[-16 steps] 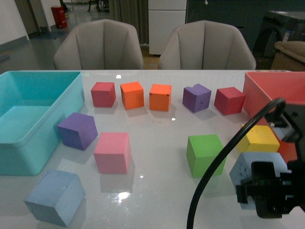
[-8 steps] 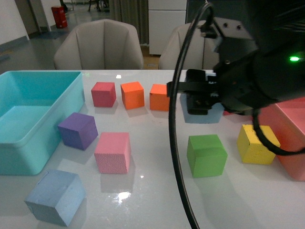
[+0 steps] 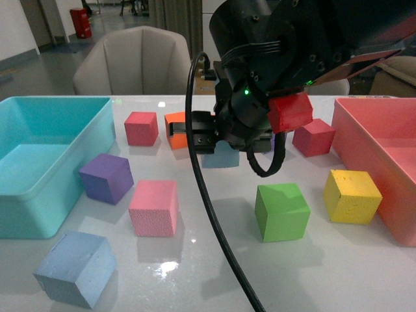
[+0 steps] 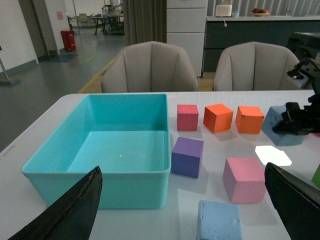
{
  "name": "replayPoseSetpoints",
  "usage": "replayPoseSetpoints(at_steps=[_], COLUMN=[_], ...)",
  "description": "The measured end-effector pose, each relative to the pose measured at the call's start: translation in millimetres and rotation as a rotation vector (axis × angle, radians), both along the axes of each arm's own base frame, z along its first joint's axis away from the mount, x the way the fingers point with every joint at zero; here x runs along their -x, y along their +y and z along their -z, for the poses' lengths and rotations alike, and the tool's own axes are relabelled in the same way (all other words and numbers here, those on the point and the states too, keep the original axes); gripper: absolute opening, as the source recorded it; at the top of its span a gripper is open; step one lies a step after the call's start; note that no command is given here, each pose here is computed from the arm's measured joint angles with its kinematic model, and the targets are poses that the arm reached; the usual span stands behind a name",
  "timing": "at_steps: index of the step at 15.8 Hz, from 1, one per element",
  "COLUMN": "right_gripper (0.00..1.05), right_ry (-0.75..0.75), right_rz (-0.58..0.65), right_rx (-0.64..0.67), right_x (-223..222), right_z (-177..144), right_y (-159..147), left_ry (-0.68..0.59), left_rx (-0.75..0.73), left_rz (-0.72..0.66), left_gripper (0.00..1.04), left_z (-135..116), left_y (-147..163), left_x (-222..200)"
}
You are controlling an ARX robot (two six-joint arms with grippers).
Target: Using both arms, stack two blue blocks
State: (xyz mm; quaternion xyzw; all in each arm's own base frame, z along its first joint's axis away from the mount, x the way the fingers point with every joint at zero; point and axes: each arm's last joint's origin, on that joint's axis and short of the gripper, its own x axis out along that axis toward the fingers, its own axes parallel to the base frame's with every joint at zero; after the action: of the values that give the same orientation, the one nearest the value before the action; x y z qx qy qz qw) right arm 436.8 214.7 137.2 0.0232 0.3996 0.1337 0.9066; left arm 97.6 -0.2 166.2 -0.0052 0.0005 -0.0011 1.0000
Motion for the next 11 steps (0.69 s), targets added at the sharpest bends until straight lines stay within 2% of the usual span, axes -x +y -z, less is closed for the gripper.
replayPoseSetpoints(at_steps=[6, 11], right_gripper=[0.43, 0.43], right_ry=[0.124, 0.155], right_rz=[0.05, 0.088], right_rx=[0.021, 0.071], right_x=[-14, -22], right_z=[24, 36], right_y=[13, 15], left_ry=[0.0, 0.0], left_rx=[0.0, 0.0], left_rz=[0.0, 0.0], left_gripper=[0.98, 0.98], left_z=[0, 0], left_y=[0, 0], left_x=[0, 0])
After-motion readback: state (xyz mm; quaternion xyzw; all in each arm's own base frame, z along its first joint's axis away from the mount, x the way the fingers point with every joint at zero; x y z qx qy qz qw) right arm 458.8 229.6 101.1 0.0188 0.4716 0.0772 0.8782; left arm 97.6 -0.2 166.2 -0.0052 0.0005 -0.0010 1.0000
